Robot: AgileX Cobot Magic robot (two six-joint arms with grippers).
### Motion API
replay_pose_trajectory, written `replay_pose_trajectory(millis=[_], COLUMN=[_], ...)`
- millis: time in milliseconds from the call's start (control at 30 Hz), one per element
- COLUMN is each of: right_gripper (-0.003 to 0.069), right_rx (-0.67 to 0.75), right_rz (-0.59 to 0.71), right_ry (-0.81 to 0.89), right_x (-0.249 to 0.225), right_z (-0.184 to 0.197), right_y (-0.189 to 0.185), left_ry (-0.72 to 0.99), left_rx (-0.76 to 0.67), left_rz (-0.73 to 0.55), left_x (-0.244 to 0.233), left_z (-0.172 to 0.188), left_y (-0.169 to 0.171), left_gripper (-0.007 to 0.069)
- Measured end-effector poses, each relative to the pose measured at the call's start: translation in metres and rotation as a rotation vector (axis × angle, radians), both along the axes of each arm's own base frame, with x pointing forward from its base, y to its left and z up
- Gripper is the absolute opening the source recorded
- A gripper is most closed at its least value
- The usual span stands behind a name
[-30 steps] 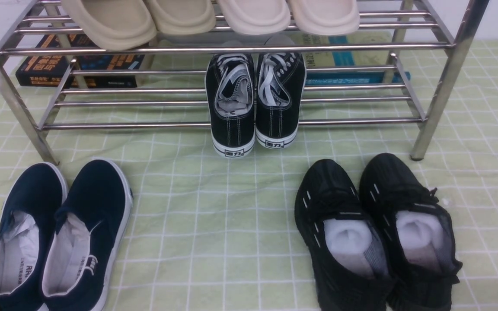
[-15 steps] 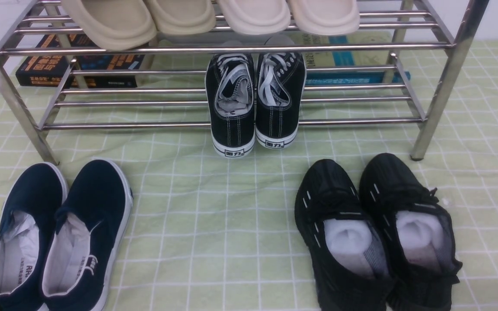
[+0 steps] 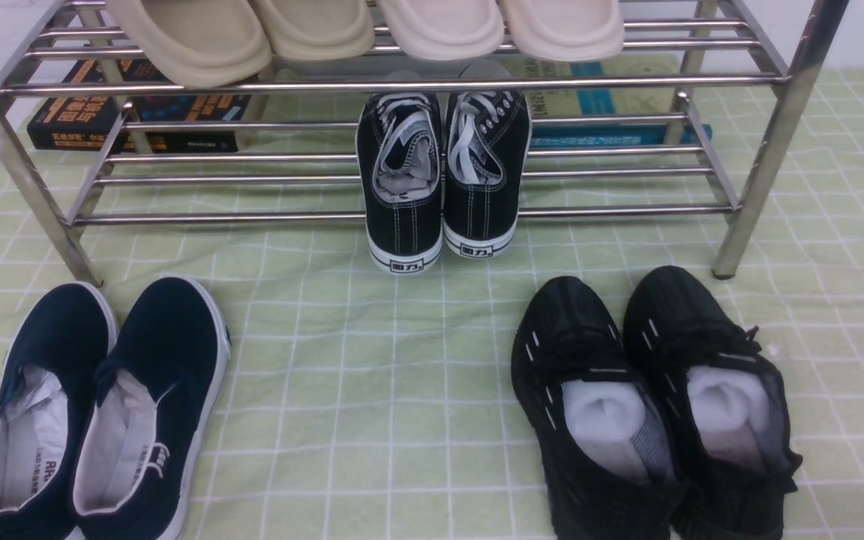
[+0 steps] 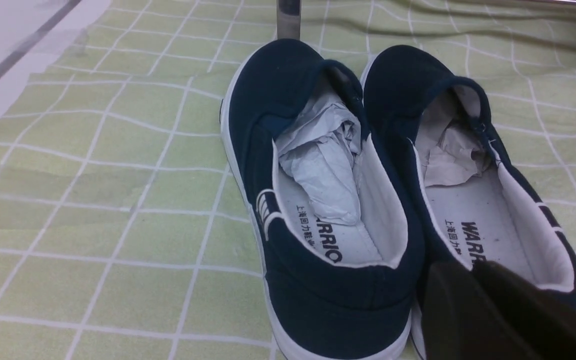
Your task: Take the shoes off the shelf with your hand from the green coffee tablecloth.
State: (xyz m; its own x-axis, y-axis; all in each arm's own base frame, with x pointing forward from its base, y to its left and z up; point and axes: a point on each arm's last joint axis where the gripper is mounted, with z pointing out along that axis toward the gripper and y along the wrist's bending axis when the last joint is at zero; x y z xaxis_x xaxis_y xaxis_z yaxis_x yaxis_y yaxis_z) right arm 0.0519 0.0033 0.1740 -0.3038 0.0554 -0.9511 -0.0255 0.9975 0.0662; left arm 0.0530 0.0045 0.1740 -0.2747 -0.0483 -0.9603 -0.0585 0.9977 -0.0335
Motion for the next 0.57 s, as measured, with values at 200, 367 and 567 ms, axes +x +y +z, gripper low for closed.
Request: replay_pose_trajectory(millis=[200,367,567], right_gripper=[0.0237,0.0237,0.0237], right_rx=[0.000,0.000,0.001], right_rz=[0.000,0.000,0.000], right_ry=[0.000,0.000,0.000], right_x=[0.0000,0.0000,0.0000], right_z=[0.0000,0.0000,0.0000], right_y=[0.0000,0.0000,0.0000], left_ry=[0.000,0.000,0.000], left_rx=[0.003,0.003,0.003], left_rz=[0.000,0.000,0.000], left_x=[0.0000,0.0000,0.0000], left_z=[0.0000,0.0000,0.0000], left_y=[0.0001,0.0001,0.0001], left_gripper=[0.0067,0.0070,0.0074])
